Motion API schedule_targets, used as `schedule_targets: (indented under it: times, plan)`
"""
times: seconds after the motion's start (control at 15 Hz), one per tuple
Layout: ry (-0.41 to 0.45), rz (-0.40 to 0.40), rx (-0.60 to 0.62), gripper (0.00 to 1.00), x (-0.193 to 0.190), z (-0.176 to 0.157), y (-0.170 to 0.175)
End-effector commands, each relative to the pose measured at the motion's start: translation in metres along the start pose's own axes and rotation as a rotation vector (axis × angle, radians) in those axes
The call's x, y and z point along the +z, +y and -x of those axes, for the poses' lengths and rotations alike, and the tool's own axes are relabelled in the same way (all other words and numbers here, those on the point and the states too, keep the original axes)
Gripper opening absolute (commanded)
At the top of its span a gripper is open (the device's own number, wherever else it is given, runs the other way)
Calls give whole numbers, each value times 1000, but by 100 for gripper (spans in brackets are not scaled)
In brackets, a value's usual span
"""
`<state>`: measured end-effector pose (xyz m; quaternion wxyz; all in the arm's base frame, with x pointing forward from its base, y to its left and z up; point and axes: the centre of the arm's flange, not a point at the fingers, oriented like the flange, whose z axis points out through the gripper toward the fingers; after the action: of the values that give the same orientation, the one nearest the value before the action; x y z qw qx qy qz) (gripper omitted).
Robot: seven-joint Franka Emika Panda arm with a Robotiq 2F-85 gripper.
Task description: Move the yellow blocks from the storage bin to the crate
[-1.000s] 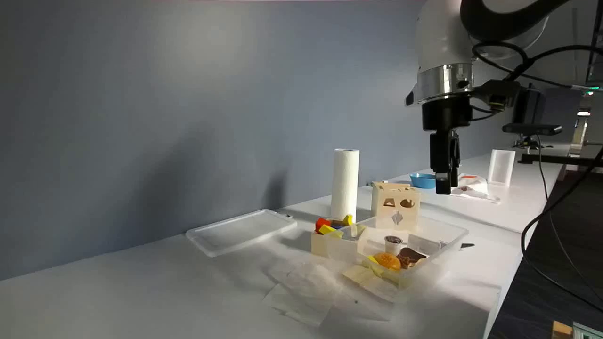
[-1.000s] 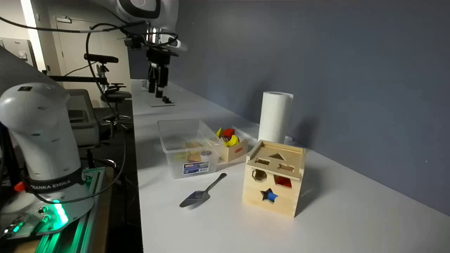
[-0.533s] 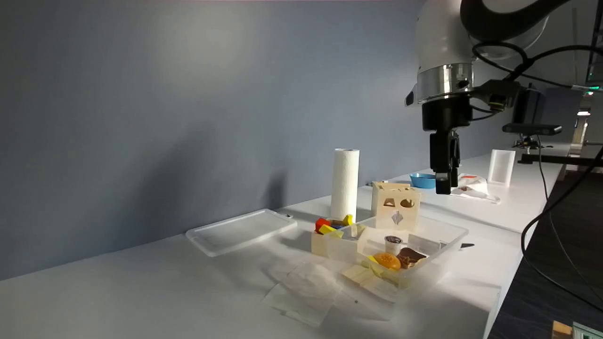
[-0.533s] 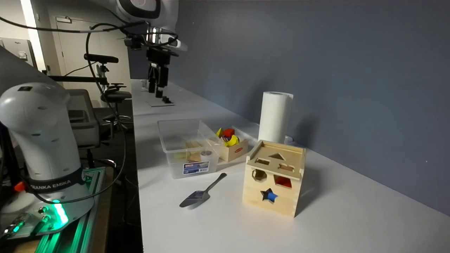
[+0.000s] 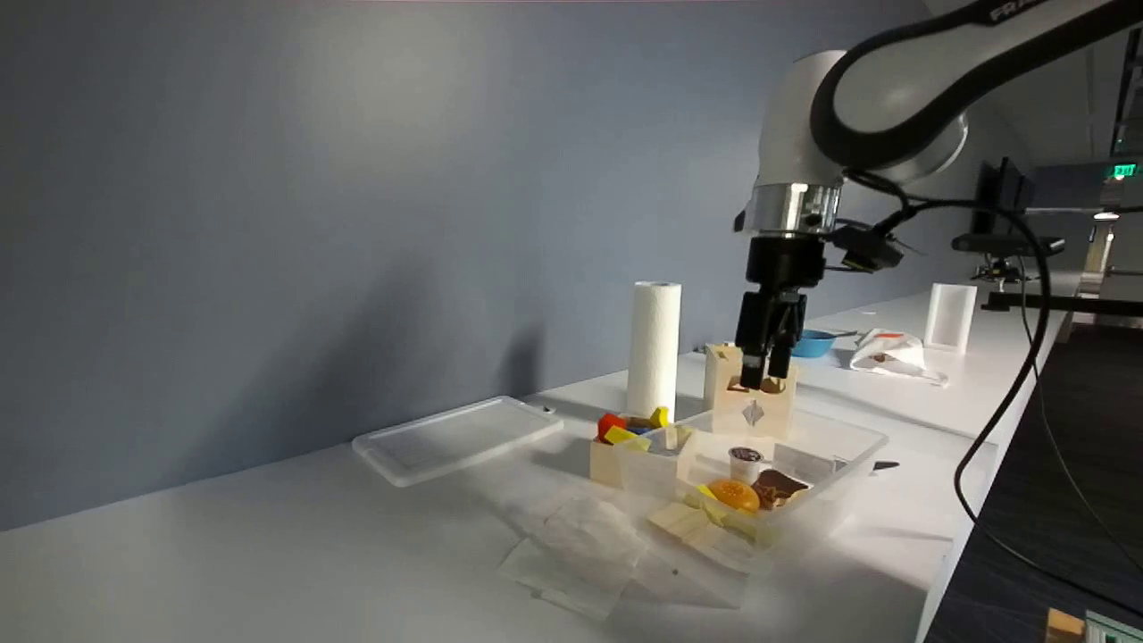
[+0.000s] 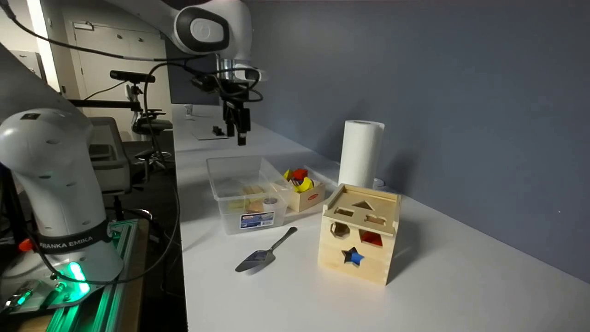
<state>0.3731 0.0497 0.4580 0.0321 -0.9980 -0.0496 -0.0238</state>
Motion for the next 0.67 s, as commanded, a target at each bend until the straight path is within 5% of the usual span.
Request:
schedule_targets:
  times: [0.0,0.33,0.6]
  plan:
    - [-15,-43,25,100,40,-23,33]
    - [-64,-31,137,100,91,-25,56]
    - [-108,1,249,100,110,-6,41]
